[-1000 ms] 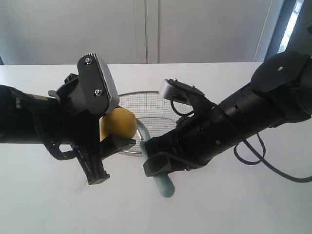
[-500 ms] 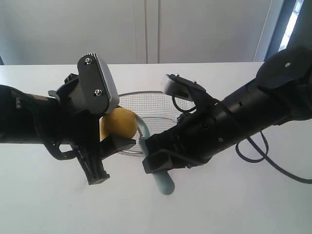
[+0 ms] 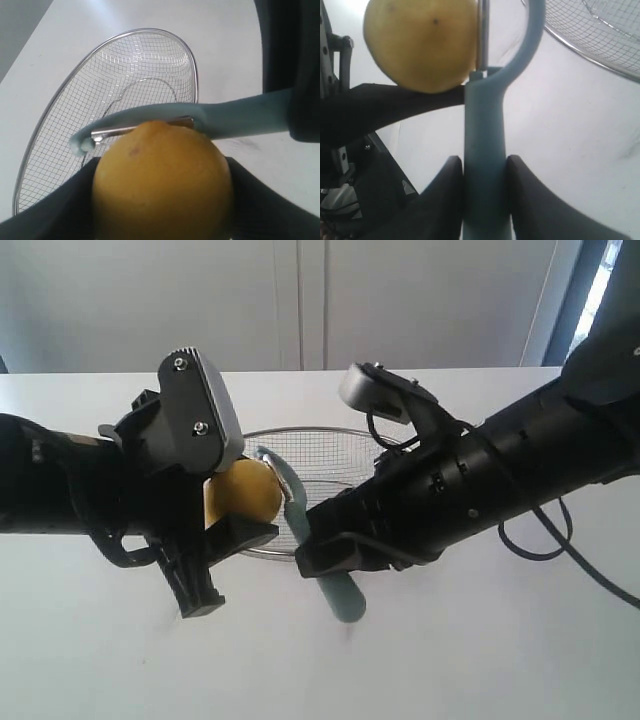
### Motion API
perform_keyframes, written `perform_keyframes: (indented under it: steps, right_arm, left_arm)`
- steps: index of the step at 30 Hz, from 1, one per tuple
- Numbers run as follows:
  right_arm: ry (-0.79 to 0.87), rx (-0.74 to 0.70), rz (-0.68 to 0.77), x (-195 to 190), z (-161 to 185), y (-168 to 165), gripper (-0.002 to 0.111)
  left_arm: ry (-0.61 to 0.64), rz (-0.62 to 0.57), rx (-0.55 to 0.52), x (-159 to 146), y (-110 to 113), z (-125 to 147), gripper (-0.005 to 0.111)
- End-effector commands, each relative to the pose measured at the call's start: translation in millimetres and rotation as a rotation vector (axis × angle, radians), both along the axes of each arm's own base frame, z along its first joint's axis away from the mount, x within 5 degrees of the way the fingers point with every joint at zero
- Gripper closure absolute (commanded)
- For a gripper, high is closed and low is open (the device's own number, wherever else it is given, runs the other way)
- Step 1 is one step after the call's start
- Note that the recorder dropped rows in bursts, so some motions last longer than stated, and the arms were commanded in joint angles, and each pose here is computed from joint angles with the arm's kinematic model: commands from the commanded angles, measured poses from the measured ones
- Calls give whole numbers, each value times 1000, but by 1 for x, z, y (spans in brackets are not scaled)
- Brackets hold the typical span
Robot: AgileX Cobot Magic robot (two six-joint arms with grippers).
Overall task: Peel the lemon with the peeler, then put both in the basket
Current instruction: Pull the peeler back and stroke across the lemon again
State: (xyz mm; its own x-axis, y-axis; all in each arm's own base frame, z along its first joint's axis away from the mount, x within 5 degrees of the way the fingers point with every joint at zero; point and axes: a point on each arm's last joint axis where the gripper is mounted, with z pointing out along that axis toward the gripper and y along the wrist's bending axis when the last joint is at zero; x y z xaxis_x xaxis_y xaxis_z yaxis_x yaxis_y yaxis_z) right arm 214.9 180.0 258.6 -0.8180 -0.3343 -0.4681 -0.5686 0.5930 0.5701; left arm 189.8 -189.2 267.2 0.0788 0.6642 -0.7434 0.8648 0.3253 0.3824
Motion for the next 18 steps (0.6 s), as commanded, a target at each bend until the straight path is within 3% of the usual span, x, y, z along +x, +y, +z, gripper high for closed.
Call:
perform_keyframes:
  steps: [1, 12, 18]
  right_arm:
    - [-41, 13, 14, -5, 10, -3, 108]
    - [-159, 44, 20, -25, 43, -16, 108]
    - [-202, -40, -44, -37, 56, -33, 108]
  left_arm:
    - [18, -1, -14, -2, -1, 0, 107]
    - [18, -1, -14, -2, -1, 0, 107]
    - [23, -5, -13, -3, -1, 0, 107]
